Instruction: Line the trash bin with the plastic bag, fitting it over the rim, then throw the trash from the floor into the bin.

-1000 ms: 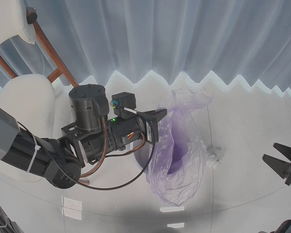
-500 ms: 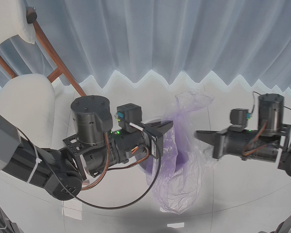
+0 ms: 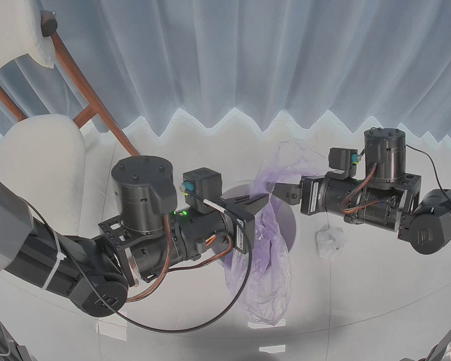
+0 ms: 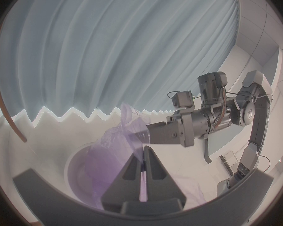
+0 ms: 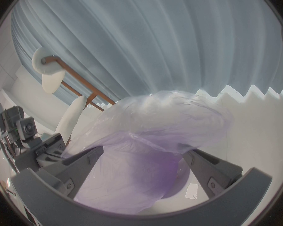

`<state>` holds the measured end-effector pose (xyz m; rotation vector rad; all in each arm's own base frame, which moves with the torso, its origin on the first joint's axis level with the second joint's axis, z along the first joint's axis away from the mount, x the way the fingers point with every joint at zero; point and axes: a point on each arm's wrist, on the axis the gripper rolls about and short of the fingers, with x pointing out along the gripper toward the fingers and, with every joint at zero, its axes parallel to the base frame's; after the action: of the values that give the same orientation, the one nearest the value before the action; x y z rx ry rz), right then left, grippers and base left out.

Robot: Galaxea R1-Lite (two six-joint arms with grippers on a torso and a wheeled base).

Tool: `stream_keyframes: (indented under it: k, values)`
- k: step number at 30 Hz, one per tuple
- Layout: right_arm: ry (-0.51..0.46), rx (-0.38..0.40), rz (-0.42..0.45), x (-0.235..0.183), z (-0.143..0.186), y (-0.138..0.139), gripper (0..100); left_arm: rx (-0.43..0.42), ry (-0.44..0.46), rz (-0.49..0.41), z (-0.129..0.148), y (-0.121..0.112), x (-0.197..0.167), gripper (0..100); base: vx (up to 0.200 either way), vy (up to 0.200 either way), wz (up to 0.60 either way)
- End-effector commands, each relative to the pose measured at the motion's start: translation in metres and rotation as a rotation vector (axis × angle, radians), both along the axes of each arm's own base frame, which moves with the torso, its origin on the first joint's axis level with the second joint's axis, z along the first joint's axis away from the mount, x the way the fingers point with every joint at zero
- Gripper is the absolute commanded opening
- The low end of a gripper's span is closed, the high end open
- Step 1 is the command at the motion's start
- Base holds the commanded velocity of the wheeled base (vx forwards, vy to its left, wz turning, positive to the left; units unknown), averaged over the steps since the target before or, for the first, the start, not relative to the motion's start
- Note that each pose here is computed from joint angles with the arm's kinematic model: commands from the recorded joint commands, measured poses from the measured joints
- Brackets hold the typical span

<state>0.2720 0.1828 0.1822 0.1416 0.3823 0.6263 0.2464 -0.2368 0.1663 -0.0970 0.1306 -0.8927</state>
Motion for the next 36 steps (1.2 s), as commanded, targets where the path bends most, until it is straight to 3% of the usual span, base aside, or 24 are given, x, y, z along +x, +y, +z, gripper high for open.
stream_keyframes:
  k: [1,5,8,11,23,26,27,36]
  values:
    - [-0.041,0.025,-0.028,-0.004,0.017,-0.013,100,0.002,0.004,0.001,-0.002,0.0,0.0,0,0.0,0.0,0.0]
    - [-0.022,0.012,-0.014,-0.018,0.018,-0.018,100,0.002,0.004,0.002,-0.002,-0.001,0.002,0,0.0,0.0,0.0]
    - [0.066,-0.052,0.005,-0.04,-0.002,-0.028,100,0.003,0.005,0.013,-0.003,0.001,0.004,0,0.0,0.0,0.0]
    - [0.086,-0.078,0.008,-0.048,-0.011,-0.032,100,0.001,0.003,0.017,-0.002,0.002,0.005,0,0.0,0.0,0.0]
    - [0.002,-0.006,0.022,-0.064,0.019,-0.046,100,0.003,0.005,0.027,-0.003,0.004,0.007,0,0.0,0.0,0.0]
    - [-0.014,0.016,0.068,-0.072,0.025,-0.048,100,0.002,0.006,0.027,-0.003,0.004,0.008,0,0.0,0.0,0.0]
    - [-0.005,0.017,0.105,-0.076,0.023,-0.049,100,0.002,0.006,0.027,-0.003,0.004,0.008,0,0.0,0.0,0.0]
    - [0.078,-0.055,0.163,-0.077,-0.01,-0.039,100,0.001,0.005,0.028,-0.002,0.004,0.007,0,0.0,0.0,0.0]
